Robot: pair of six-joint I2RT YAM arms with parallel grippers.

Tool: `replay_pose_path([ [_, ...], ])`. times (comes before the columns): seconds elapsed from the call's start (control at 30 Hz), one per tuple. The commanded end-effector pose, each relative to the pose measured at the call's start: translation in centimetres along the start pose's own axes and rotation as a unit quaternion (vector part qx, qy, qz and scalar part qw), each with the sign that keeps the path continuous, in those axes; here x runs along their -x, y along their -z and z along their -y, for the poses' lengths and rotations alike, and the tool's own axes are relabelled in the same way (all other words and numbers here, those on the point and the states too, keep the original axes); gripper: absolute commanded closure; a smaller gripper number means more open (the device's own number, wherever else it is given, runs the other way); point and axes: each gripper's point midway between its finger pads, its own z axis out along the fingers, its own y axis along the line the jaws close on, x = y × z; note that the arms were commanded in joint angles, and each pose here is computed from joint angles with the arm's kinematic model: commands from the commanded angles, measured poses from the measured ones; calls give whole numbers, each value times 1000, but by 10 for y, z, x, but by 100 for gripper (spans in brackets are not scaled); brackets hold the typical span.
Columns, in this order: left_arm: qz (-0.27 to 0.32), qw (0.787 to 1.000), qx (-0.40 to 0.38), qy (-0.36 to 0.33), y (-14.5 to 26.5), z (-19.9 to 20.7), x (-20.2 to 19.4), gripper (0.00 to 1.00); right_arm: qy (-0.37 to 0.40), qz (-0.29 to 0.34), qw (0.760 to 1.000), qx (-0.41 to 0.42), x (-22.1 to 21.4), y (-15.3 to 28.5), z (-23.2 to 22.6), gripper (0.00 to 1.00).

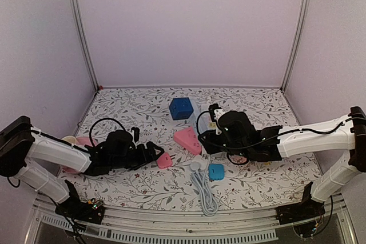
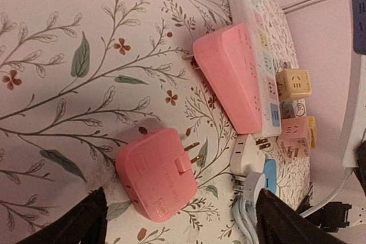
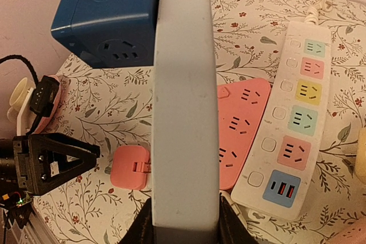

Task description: Pull the plug off the socket

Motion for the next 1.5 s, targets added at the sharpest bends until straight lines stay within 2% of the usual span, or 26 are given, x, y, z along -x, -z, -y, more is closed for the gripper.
replay_pose_path([
  [0.0, 26, 1000, 1, -11, 10, 8, 19, 9, -16, 52, 998, 43, 36, 8, -25, 97],
  [0.3, 55, 996, -63, -18, 37, 44, 38, 7, -16, 47, 998, 48, 32, 5, -27, 98],
  [0.53, 73, 984, -160, -11, 62, 81, 47, 3, -13, 43, 998, 49, 28, 3, -29, 97],
  [0.8, 86, 969, -231, -3, 81, 106, 52, 3, -5, 34, 998, 52, 21, -3, -34, 98],
  [1.2, 67, 969, -239, -8, 69, 120, 46, 3, 27, 20, 995, 90, 15, -6, -63, 98],
  [1.47, 97, 970, -222, -10, 74, 119, 59, 3, 49, 7, 992, 116, -2, -2, -85, 97],
])
